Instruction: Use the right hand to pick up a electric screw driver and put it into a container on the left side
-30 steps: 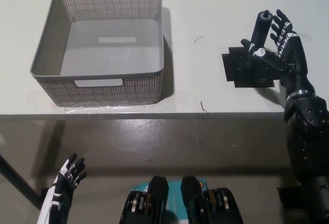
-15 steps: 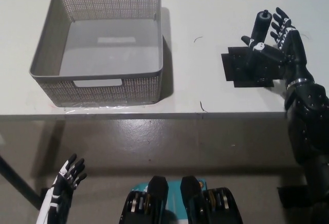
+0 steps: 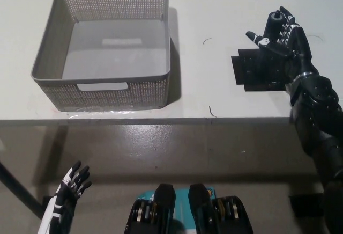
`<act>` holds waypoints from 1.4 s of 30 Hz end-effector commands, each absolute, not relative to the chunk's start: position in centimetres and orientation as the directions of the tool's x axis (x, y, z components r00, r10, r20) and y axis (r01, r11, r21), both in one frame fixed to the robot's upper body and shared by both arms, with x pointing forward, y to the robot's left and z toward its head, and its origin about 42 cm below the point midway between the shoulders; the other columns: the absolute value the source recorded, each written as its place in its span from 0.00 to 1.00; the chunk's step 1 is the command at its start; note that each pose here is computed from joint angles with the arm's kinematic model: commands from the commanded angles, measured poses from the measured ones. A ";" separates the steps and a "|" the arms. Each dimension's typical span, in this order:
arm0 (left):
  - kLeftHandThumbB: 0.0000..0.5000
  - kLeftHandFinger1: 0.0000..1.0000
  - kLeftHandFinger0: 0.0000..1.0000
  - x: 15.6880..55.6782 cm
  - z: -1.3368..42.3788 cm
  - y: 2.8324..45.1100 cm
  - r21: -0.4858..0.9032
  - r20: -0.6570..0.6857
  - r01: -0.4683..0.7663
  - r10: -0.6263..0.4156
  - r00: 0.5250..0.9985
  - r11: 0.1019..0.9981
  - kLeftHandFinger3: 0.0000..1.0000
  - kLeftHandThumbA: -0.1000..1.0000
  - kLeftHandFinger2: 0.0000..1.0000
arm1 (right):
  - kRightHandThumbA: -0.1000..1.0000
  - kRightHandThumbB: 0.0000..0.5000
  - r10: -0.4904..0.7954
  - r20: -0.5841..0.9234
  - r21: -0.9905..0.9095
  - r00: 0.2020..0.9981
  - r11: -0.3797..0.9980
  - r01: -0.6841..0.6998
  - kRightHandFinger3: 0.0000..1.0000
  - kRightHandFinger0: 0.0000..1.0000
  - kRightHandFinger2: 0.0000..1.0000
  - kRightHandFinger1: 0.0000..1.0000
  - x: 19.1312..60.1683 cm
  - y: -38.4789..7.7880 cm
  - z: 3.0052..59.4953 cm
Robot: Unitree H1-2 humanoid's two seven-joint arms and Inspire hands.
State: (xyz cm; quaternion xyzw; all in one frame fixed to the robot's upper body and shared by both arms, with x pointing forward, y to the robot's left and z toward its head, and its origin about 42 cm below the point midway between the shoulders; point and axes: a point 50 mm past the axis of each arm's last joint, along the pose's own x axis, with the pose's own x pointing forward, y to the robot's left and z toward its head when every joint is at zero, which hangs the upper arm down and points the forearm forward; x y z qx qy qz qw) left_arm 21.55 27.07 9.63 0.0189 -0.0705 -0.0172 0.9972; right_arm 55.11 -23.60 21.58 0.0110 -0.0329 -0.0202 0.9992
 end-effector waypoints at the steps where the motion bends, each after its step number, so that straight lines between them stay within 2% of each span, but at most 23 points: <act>1: 0.39 1.00 1.00 21.4 10.3 27.4 0.052 0.187 0.057 -0.066 0.980 0.997 1.00 1.00 1.00 | 1.00 0.78 -0.027 0.203 0.033 0.979 0.999 0.021 1.00 1.00 1.00 1.00 57.0 -23.7 26.8; 11: 0.45 1.00 1.00 21.4 10.3 27.5 0.068 0.186 0.063 -0.075 0.980 0.996 1.00 1.00 1.00 | 1.00 0.83 -0.032 0.104 0.024 0.994 0.999 0.029 1.00 1.00 1.00 1.00 57.7 -23.3 26.1; 14: 0.44 1.00 1.00 21.4 10.4 27.5 0.066 0.186 0.071 -0.082 0.979 0.995 1.00 1.00 1.00 | 1.00 0.91 -0.042 0.087 0.013 0.995 0.999 0.041 1.00 1.00 1.00 1.00 57.7 -23.2 25.9; 17: 0.47 1.00 1.00 21.4 10.3 27.5 0.064 0.181 0.071 -0.081 0.980 0.995 1.00 1.00 1.00 | 1.00 0.95 -0.059 0.067 -0.004 0.996 0.998 0.059 1.00 1.00 1.00 1.00 57.8 -22.9 25.9; 20: 0.47 1.00 1.00 21.4 10.3 27.3 0.066 0.182 0.070 -0.081 0.980 0.995 1.00 1.00 1.00 | 1.00 0.88 -0.095 0.039 0.005 0.995 0.995 0.095 1.00 1.00 1.00 1.00 57.9 -22.5 26.0; 21: 0.47 1.00 1.00 21.4 10.4 27.3 0.066 0.182 0.070 -0.081 0.980 0.995 1.00 1.00 1.00 | 1.00 0.89 -0.113 0.032 0.000 0.993 0.994 0.113 1.00 1.00 1.00 1.00 57.9 -22.4 26.0; 22: 0.47 1.00 1.00 21.5 10.4 27.3 0.065 0.183 0.072 -0.083 0.980 0.995 1.00 1.00 1.00 | 0.96 0.91 -0.146 0.014 -0.012 0.989 0.989 0.146 0.90 0.93 0.81 0.87 58.0 -22.3 26.1; 23: 0.47 1.00 1.00 21.5 10.4 27.3 0.064 0.184 0.073 -0.084 0.979 0.995 1.00 1.00 1.00 | 0.94 0.92 -0.169 -0.001 -0.016 0.986 0.985 0.169 0.80 0.79 0.79 0.71 58.1 -22.2 26.2; 24: 0.48 1.00 1.00 21.6 10.4 27.4 0.065 0.186 0.073 -0.084 0.979 0.995 1.00 1.00 1.00 | 0.53 0.80 -0.235 -0.026 -0.044 0.972 0.971 0.234 0.18 0.07 0.20 0.09 58.2 -22.1 26.4; 25: 0.49 1.00 1.00 21.5 10.4 27.5 0.066 0.185 0.073 -0.084 0.979 0.995 1.00 1.00 1.00 | 0.34 0.72 -0.258 -0.018 -0.057 0.966 0.965 0.256 0.07 0.01 0.15 0.04 58.1 -22.0 26.4; 26: 0.49 1.00 1.00 21.7 10.5 27.6 0.072 0.189 0.072 -0.085 0.978 0.995 1.00 1.00 1.00 | 0.08 0.62 -0.270 -0.014 -0.046 0.963 0.962 0.270 0.03 0.00 0.14 0.00 58.1 -21.8 26.5; 27: 0.50 1.00 1.00 21.7 10.5 27.6 0.074 0.190 0.074 -0.087 0.978 0.994 1.00 1.00 1.00 | 0.01 0.56 -0.271 -0.010 -0.037 0.963 0.962 0.270 0.11 0.00 0.30 0.06 58.1 -21.8 26.6; 28: 0.48 1.00 1.00 21.7 10.5 27.6 0.076 0.193 0.078 -0.091 0.977 0.994 1.00 1.00 1.00 | 0.00 0.45 -0.263 0.007 -0.024 0.965 0.964 0.263 0.19 0.00 0.37 0.08 58.0 -21.7 26.4; 29: 0.48 1.00 1.00 21.8 10.5 27.6 0.077 0.195 0.078 -0.092 0.976 0.994 1.00 1.00 1.00 | 0.00 0.38 -0.262 0.013 -0.020 0.965 0.965 0.263 0.30 0.00 0.46 0.11 58.0 -21.7 26.3; 30: 0.49 1.00 1.00 21.8 10.5 27.6 0.076 0.191 0.081 -0.095 0.977 0.994 1.00 1.00 1.00 | 0.00 0.34 -0.258 0.016 -0.002 0.966 0.966 0.258 0.34 0.00 0.50 0.11 58.0 -21.6 26.2; 31: 0.47 1.00 1.00 21.7 10.6 27.7 0.089 0.196 0.085 -0.101 0.975 0.992 1.00 1.00 1.00 | 0.00 0.30 -0.247 0.029 0.014 0.969 0.969 0.247 0.43 0.00 0.56 0.14 57.9 -21.6 26.0; 33: 0.45 1.00 1.00 21.8 10.6 27.8 0.104 0.199 0.085 -0.104 0.975 0.991 1.00 1.00 1.00 | 0.00 0.30 -0.251 0.029 0.002 0.968 0.968 0.251 0.58 0.00 0.63 0.22 57.8 -21.5 26.0; 34: 0.47 1.00 1.00 21.8 10.6 27.9 0.108 0.194 0.080 -0.100 0.976 0.991 1.00 1.00 1.00 | 0.00 0.29 -0.250 0.037 -0.004 0.967 0.968 0.251 0.62 0.00 0.63 0.25 57.9 -21.5 26.1; 35: 0.46 1.00 1.00 21.8 10.5 27.9 0.109 0.193 0.078 -0.099 0.976 0.991 1.00 1.00 1.00 | 0.00 0.32 -0.249 0.046 -0.009 0.967 0.968 0.250 0.62 0.00 0.63 0.26 57.9 -21.4 26.2; 42: 0.45 1.00 1.00 21.8 10.5 27.8 0.111 0.190 0.080 -0.100 0.977 0.991 1.00 1.00 1.00 | 0.00 0.32 -0.256 0.095 -0.045 0.962 0.964 0.261 0.59 0.00 0.63 0.28 58.2 -20.9 27.6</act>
